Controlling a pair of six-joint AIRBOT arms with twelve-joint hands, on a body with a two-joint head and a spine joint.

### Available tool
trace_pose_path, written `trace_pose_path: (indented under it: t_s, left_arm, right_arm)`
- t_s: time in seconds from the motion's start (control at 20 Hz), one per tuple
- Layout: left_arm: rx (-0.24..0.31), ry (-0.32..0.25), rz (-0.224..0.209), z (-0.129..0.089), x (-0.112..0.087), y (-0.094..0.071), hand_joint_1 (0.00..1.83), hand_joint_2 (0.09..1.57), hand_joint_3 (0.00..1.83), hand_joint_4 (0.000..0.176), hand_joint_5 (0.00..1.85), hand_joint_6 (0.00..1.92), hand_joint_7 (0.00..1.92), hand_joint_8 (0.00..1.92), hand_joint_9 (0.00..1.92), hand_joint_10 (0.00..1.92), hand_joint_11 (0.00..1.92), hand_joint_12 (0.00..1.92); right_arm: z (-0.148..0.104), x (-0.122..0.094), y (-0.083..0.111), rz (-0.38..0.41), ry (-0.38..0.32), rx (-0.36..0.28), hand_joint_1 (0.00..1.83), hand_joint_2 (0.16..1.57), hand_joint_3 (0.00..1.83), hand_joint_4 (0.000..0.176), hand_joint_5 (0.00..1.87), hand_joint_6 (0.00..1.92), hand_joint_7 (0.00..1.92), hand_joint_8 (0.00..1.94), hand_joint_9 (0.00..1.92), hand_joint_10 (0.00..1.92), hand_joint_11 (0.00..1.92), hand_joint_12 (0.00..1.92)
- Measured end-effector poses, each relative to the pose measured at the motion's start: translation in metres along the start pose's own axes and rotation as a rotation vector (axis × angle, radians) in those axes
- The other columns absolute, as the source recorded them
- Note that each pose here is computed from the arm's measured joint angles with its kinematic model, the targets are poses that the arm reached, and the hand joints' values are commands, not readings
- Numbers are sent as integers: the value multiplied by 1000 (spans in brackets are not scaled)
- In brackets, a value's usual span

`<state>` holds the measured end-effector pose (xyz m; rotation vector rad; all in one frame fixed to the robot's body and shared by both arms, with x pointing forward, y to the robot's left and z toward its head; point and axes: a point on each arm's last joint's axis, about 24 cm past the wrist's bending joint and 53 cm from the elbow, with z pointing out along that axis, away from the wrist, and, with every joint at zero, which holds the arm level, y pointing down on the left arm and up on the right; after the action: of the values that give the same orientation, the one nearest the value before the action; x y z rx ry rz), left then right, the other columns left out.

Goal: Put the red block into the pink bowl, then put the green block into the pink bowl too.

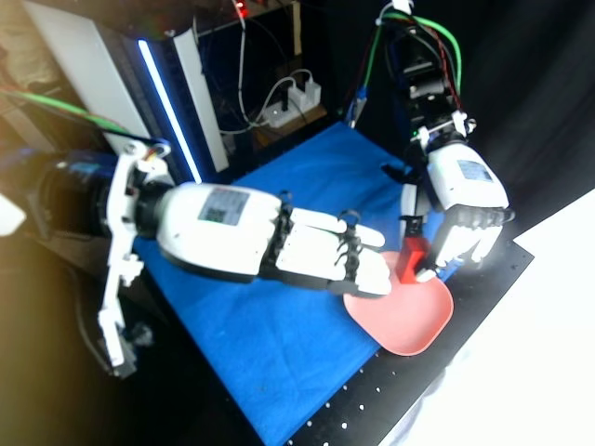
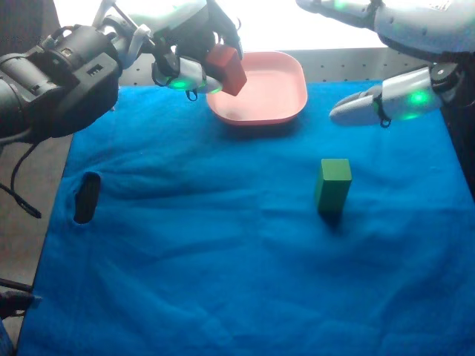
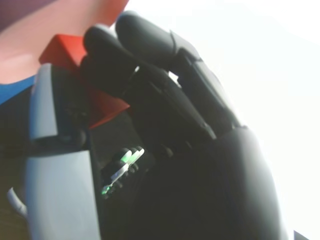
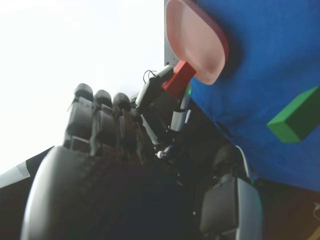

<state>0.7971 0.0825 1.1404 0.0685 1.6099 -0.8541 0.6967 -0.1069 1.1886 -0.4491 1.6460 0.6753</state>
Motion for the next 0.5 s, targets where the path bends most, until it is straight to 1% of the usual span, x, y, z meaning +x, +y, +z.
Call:
trace_pose_path:
  t_s: [0.05, 0.1, 0.15, 0.25, 0.3, 0.35, 0.4, 0.45, 0.5]
  left_arm:
    - [1, 1, -1, 0, 1, 0, 1297, 1014, 1, 0, 1151, 510, 1295, 640, 1393, 395, 1053, 1219]
    - [0, 0, 0, 1, 0, 0, 1291, 1021, 0, 0, 1130, 552, 1280, 655, 1362, 399, 1036, 1196]
    - [-1, 1, 0, 0, 1, 0, 1269, 1032, 2, 0, 1089, 693, 1250, 637, 1303, 336, 999, 1141]
    - [-1, 4, -2, 1, 2, -1, 1248, 1057, 0, 0, 1023, 881, 1193, 661, 1283, 179, 981, 1002]
    - [-1, 7, -3, 2, 4, -1, 1359, 1042, 0, 0, 987, 855, 1157, 630, 1235, 670, 977, 981]
    - [-1, 8, -2, 2, 4, -1, 1260, 1076, 0, 0, 956, 982, 1139, 722, 1106, 409, 918, 976]
    - [-2, 8, -3, 1, 4, -1, 1183, 1084, 0, 0, 1015, 903, 1022, 315, 1087, 235, 874, 988]
    - [-2, 8, -3, 1, 4, -1, 1152, 1018, 0, 0, 884, 396, 1002, 125, 1036, 119, 769, 989]
    - [-1, 12, 2, 2, 5, -1, 1115, 990, 0, 0, 872, 56, 965, 9, 975, 16, 618, 948]
  right_arm:
    - [0, 0, 1, -1, 0, -2, 194, 908, 0, 0, 0, 0, 172, 7, 98, 17, 0, 140]
    - [0, 0, 0, -1, 1, -1, 159, 904, 0, 0, 21, 2, 205, 3, 130, 22, 0, 227]
    - [0, 0, 0, -1, 1, -1, 105, 906, 0, 0, 3, 0, 183, 0, 124, 17, 0, 251]
    - [0, 0, 0, 1, 1, -1, 104, 898, 0, 0, 29, 4, 231, 6, 181, 24, 0, 600]
    - [0, 0, 1, 5, 1, -2, 109, 909, 0, 0, 28, 2, 235, 3, 180, 17, 0, 568]
    - [0, 0, 1, 5, 1, -2, 144, 901, 0, 0, 28, 1, 227, 0, 166, 8, 0, 485]
    - [0, 0, 1, 4, 1, -2, 133, 901, 0, 0, 38, 3, 243, 3, 185, 12, 0, 527]
    - [0, 1, 1, 3, 2, -3, 101, 912, 0, 0, 35, 1, 236, 2, 204, 14, 0, 625]
    - [0, 1, 1, 4, 2, -3, 117, 901, 0, 0, 6, 0, 131, 0, 90, 0, 0, 210]
